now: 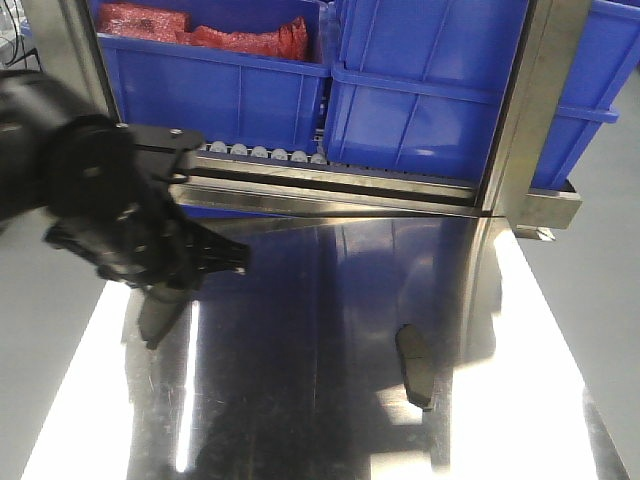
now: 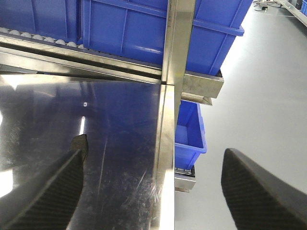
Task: Move and align brake pads A on conveyor
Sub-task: 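Lift the brake pad off the table with the left gripper, then lower the open right gripper over the remaining brake pad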
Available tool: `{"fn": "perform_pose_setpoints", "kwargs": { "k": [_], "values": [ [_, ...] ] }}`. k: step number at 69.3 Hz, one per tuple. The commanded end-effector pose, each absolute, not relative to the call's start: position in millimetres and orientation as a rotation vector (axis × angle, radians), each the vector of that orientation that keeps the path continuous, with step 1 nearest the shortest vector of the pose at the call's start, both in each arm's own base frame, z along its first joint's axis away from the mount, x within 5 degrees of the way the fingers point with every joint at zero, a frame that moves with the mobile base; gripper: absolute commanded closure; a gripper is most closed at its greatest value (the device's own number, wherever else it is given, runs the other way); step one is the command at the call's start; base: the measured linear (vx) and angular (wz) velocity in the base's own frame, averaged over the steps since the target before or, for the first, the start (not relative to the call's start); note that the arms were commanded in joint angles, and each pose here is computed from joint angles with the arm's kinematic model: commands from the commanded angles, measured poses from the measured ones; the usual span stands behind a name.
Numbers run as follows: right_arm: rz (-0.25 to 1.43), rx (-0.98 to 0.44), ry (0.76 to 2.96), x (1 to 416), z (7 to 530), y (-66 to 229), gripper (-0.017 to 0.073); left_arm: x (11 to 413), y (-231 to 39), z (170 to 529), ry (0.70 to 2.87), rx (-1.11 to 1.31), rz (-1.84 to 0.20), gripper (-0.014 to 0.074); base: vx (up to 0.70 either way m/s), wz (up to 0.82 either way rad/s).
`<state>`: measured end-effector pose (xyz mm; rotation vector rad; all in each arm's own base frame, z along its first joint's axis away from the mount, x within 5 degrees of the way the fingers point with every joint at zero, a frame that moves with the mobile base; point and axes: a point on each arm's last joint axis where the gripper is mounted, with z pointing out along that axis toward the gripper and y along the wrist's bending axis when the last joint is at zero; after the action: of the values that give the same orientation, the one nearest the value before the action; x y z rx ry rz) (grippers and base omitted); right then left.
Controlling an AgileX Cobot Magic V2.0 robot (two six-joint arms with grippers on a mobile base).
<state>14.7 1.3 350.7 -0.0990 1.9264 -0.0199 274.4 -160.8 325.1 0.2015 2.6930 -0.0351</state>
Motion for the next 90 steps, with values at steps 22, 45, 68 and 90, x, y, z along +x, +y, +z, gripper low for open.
{"fn": "perform_pose_setpoints", "kwargs": {
  "k": [22, 45, 68, 90],
  "values": [
    [-0.041, -0.097, 1.857, 18.7, 361.9, 0.4, -0.0003, 181.9, -73.3, 368.3, 2.396, 0.059, -0.108, 0.06, 0.0, 0.0],
    [-0.041, -0.097, 1.857, 18.7, 361.9, 0.4, -0.0003, 111.2, -15.2, 367.5, 2.243, -0.112, -0.059, 0.06, 0.0, 0.0],
    [-0.041, -0.097, 1.857, 18.7, 361.9, 0.4, -0.0003, 74.2, 0.9, 354.8, 2.184, -0.118, -0.048, 0.06, 0.0, 0.0],
    [-0.041, -0.097, 1.857, 18.7, 361.9, 0.4, -0.0003, 66.5, 3.9, 354.8, 2.188, -0.03, 0.004, 0.06, 0.0, 0.0]
  ]
}}
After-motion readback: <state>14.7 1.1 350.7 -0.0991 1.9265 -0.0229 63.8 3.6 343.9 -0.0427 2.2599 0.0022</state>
